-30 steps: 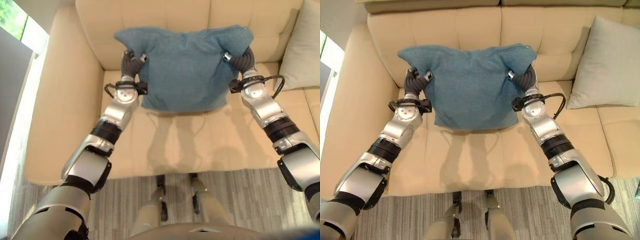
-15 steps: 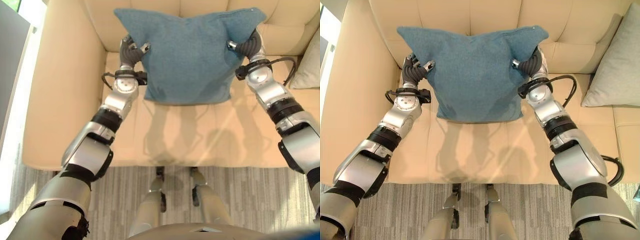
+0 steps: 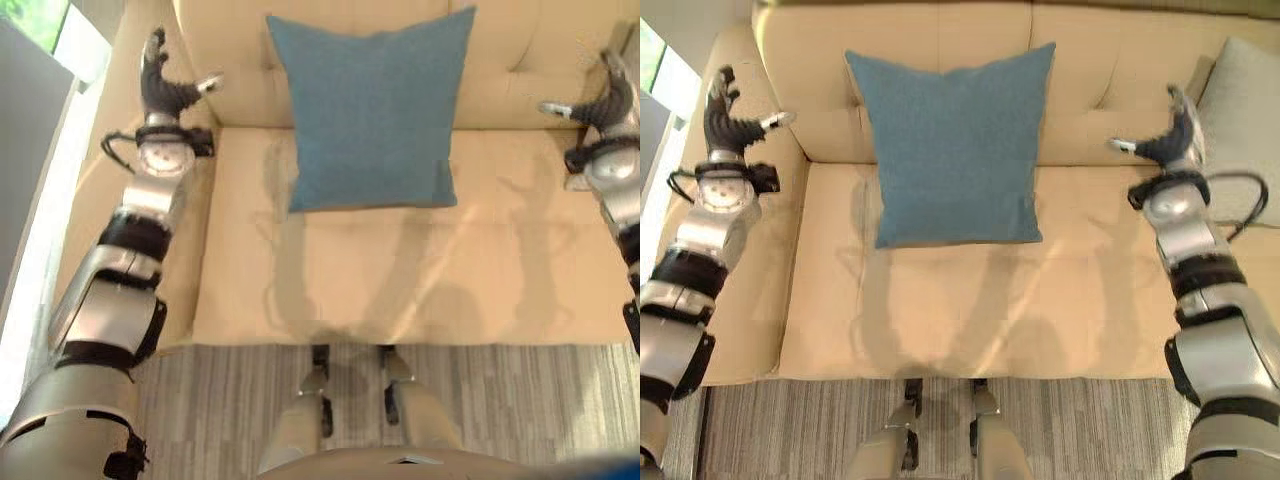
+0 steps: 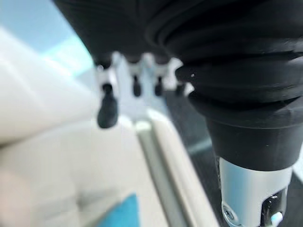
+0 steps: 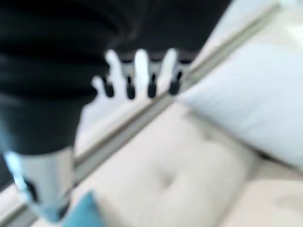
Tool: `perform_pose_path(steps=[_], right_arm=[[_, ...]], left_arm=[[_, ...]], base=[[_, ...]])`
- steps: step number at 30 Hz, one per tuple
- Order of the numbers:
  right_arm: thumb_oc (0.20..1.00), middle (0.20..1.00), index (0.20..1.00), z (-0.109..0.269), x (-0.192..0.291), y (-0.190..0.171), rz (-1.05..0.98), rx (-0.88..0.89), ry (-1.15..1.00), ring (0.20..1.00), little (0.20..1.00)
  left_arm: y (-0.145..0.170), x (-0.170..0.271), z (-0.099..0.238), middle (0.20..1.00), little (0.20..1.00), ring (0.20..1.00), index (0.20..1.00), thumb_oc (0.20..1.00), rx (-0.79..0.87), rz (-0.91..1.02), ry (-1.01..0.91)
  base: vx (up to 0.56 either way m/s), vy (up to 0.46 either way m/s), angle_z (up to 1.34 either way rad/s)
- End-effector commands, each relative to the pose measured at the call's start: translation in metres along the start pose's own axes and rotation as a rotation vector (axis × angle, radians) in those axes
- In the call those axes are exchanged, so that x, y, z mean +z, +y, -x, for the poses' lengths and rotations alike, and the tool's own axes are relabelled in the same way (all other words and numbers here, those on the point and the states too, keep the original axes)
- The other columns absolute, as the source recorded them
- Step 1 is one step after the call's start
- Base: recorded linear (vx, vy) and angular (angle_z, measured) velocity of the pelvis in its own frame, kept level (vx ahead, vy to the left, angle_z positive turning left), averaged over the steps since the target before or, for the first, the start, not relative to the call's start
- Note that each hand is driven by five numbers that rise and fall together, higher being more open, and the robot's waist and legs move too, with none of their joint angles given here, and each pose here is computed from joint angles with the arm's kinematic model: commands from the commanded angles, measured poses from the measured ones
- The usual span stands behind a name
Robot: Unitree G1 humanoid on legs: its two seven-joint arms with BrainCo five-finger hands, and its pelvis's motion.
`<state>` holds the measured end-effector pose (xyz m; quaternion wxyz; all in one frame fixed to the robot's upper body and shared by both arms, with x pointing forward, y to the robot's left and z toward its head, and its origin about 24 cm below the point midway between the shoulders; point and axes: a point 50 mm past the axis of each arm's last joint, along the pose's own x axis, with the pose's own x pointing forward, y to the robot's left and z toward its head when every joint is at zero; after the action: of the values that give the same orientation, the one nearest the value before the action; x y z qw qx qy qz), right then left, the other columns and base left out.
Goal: Pick up all the scattered cushions and arrange them neatly on the sofa.
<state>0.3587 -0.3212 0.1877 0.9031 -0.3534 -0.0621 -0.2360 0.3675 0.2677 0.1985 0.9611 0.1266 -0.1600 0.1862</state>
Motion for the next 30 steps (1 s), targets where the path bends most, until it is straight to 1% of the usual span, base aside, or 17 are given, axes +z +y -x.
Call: perform_pose_path(steps=[1,3,6,8,9,12,13,14,16,17,18,19,21,22,23,26,30], right_arm=[[1.0,1.0,1.0,0.014,-0.021,0.0,-0.022,0.04,0.021,1.0,1.0],[1.0,1.0,1.0,0.036,-0.044,0.014,-0.047,0.092,0.062,1.0,1.0],[1.0,1.0,1.0,0.072,-0.08,0.029,-0.064,0.175,0.155,1.0,1.0],[1.0,1.0,1.0,0.096,-0.104,0.035,-0.086,0.212,0.244,1.0,1.0],[1.0,1.0,1.0,0.122,-0.13,0.04,-0.098,0.243,0.351,1.0,1.0],[1.0,1.0,1.0,0.166,-0.161,0.056,-0.11,0.324,0.498,1.0,1.0],[1.0,1.0,1.0,0.189,-0.179,0.058,-0.07,0.363,0.588,1.0,1.0],[1.0,1.0,1.0,0.189,-0.179,0.058,-0.07,0.363,0.588,1.0,1.0],[1.0,1.0,1.0,0.215,-0.196,0.065,-0.025,0.432,0.678,1.0,1.0],[1.0,1.0,1.0,0.234,-0.206,0.071,0.019,0.484,0.743,1.0,1.0],[1.0,1.0,1.0,0.234,-0.206,0.071,0.019,0.484,0.743,1.0,1.0],[1.0,1.0,1.0,0.262,-0.22,0.077,0.025,0.516,0.858,1.0,1.0],[1.0,1.0,1.0,0.283,-0.226,0.083,0.039,0.549,0.93,1.0,1.0],[1.0,1.0,1.0,0.283,-0.226,0.083,0.039,0.549,0.93,1.0,1.0],[1.0,1.0,1.0,0.308,-0.235,0.084,0.051,0.572,1.03,1.0,1.0],[1.0,1.0,1.0,0.34,-0.242,0.085,0.042,0.571,1.15,1.0,1.0],[1.0,1.0,1.0,0.354,-0.244,0.085,0.056,0.582,1.209,1.0,1.0]], left_arm=[[-0.012,0.0,0.007,1.0,1.0,1.0,1.0,1.0,-0.066,0.067,-0.049],[-0.015,-0.026,0.032,1.0,1.0,1.0,1.0,1.0,-0.102,0.136,0.029],[-0.012,-0.061,0.071,1.0,1.0,1.0,1.0,1.0,-0.164,0.162,0.137],[-0.003,-0.086,0.096,1.0,1.0,1.0,1.0,1.0,-0.191,0.122,0.226],[0.005,-0.115,0.125,1.0,1.0,1.0,1.0,1.0,-0.209,0.081,0.352],[0.016,-0.161,0.178,1.0,1.0,1.0,1.0,1.0,-0.217,0.006,0.584],[0.021,-0.179,0.203,1.0,1.0,1.0,1.0,1.0,-0.245,-0.053,0.692],[0.021,-0.179,0.203,1.0,1.0,1.0,1.0,1.0,-0.246,-0.053,0.692],[0.028,-0.201,0.236,1.0,1.0,1.0,1.0,1.0,-0.276,-0.144,0.832],[0.032,-0.216,0.261,1.0,1.0,1.0,1.0,1.0,-0.303,-0.205,0.948],[0.032,-0.216,0.261,1.0,1.0,1.0,1.0,1.0,-0.303,-0.204,0.947],[0.037,-0.23,0.291,1.0,1.0,1.0,1.0,1.0,-0.297,-0.24,1.083],[0.039,-0.239,0.318,1.0,1.0,1.0,1.0,1.0,-0.276,-0.244,1.208],[0.039,-0.239,0.318,1.0,1.0,1.0,1.0,1.0,-0.276,-0.244,1.208],[0.04,-0.243,0.337,1.0,1.0,1.0,1.0,1.0,-0.312,-0.316,1.278],[0.037,-0.245,0.343,1.0,1.0,1.0,1.0,1.0,-0.308,-0.334,1.306],[0.029,-0.246,0.343,1.0,1.0,1.0,1.0,1.0,-0.346,-0.355,1.306]], base=[[0.14,-0.035,-0.05],[0.09,-0.031,-0.01],[0.06,-0.026,-0.03],[0.02,-0.009,0.01],[0.0,0.0,0.0],[-0.01,-0.011,0.01],[0.0,0.0,0.0],[-0.04,-0.02,0.0],[-0.05,-0.025,0.03],[-0.04,-0.021,0.03],[-0.07,-0.036,-0.02],[-0.05,-0.036,-0.02],[-0.04,-0.044,0.05],[-0.04,-0.065,0.11],[-0.05,-0.067,0.06],[-0.12,-0.075,0.26],[-0.08,-0.024,0.38]])
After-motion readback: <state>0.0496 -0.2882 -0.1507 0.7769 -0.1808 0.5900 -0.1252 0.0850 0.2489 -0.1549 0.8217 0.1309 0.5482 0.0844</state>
